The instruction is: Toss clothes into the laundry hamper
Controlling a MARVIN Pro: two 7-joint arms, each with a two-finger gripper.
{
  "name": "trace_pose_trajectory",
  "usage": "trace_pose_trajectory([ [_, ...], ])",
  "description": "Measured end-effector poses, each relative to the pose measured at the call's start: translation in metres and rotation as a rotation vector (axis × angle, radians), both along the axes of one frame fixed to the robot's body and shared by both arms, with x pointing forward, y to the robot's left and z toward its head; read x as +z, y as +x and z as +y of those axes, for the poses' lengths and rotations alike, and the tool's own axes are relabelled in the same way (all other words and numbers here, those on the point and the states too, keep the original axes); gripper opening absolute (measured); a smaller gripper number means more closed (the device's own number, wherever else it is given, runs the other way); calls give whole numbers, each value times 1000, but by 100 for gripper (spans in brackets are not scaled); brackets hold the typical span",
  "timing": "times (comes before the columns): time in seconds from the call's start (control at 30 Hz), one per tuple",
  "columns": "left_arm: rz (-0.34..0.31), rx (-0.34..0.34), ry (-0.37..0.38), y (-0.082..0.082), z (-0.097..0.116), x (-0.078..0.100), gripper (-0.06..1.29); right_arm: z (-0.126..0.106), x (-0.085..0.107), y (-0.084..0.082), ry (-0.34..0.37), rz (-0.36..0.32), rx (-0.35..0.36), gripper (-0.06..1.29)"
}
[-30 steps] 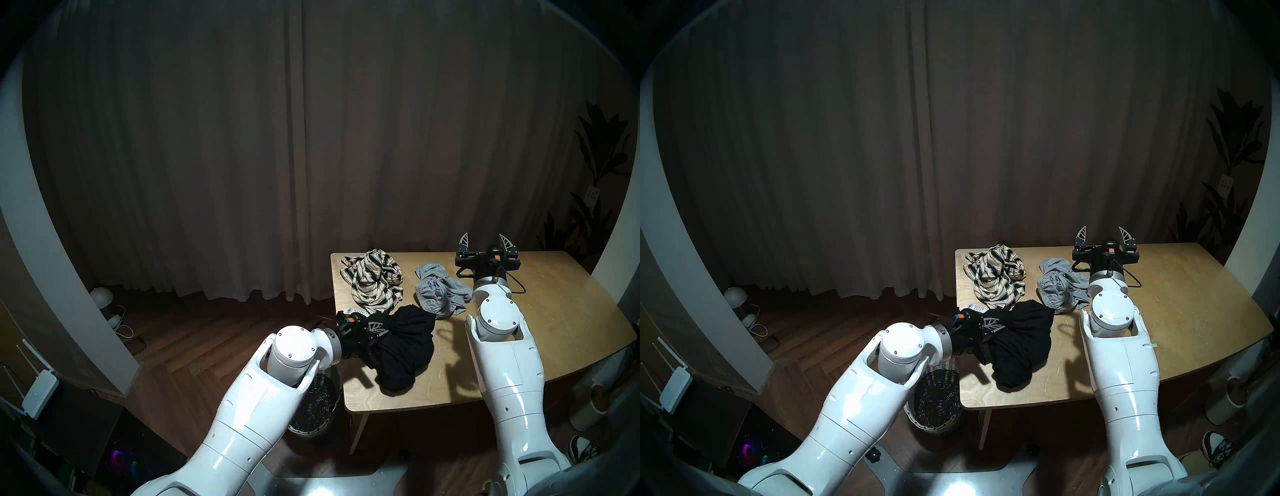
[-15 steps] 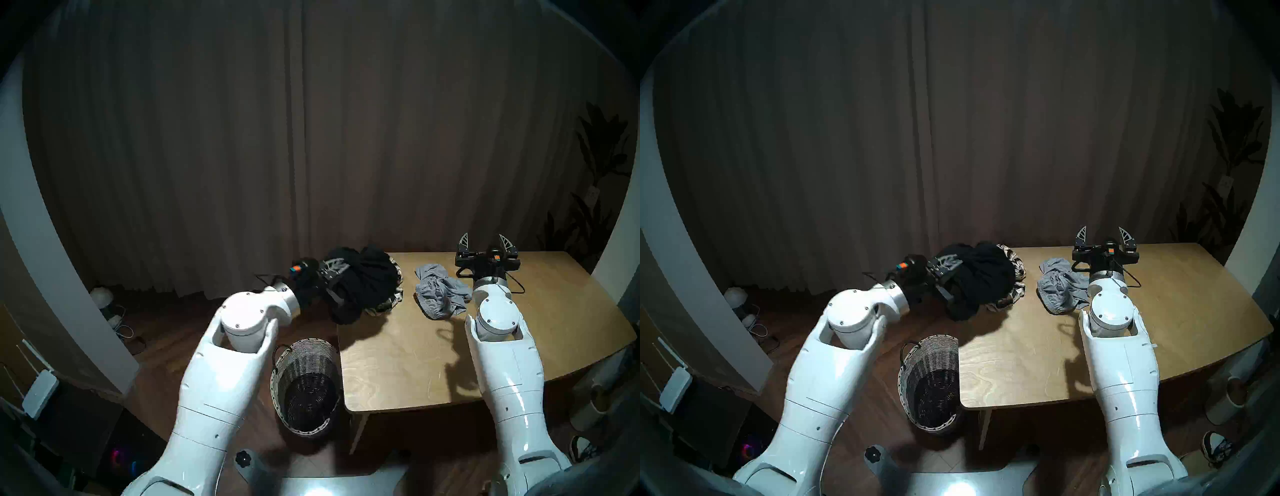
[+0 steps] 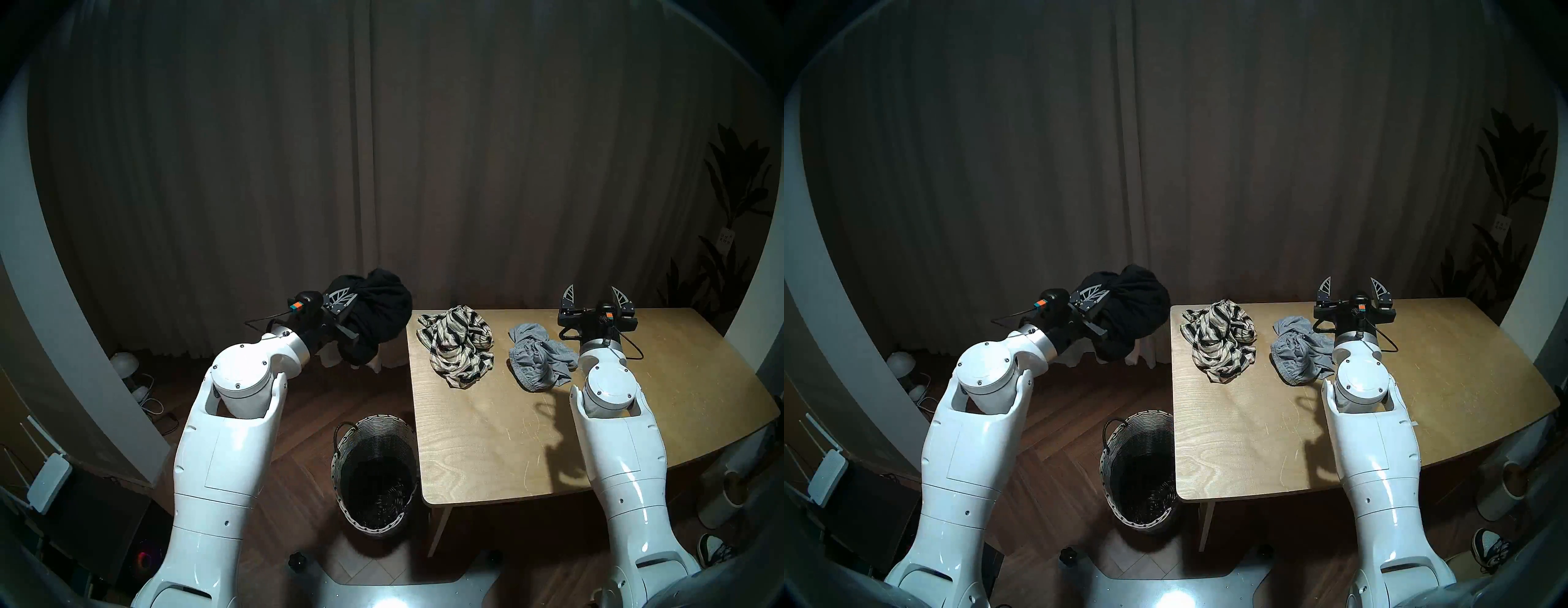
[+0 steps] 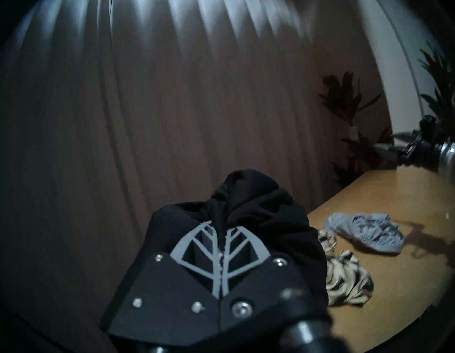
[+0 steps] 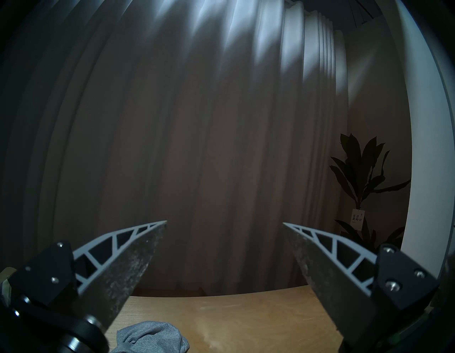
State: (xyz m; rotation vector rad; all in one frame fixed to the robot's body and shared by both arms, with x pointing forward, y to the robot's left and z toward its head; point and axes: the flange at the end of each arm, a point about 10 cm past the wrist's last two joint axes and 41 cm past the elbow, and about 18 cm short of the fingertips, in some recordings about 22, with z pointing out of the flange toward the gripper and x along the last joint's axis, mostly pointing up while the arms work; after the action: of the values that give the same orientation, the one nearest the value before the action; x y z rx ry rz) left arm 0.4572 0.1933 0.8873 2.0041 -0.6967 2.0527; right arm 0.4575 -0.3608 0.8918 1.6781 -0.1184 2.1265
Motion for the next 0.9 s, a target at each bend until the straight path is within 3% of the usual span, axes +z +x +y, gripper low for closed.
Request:
trace_pose_trajectory([
  [0.37,269,170,49,27,13,-81,-3,0,0,0,4,0,1,123],
  [0.43,289,179,50,29,13,-88,-3,0,0,0,4,0,1,123],
  [0.63,404,206,60,34,4,-130,-3,0,0,1,5,0,3,123],
  [0.9,484,193,51,35,-12,-171,-3,0,0,1,6,-1,4,123],
])
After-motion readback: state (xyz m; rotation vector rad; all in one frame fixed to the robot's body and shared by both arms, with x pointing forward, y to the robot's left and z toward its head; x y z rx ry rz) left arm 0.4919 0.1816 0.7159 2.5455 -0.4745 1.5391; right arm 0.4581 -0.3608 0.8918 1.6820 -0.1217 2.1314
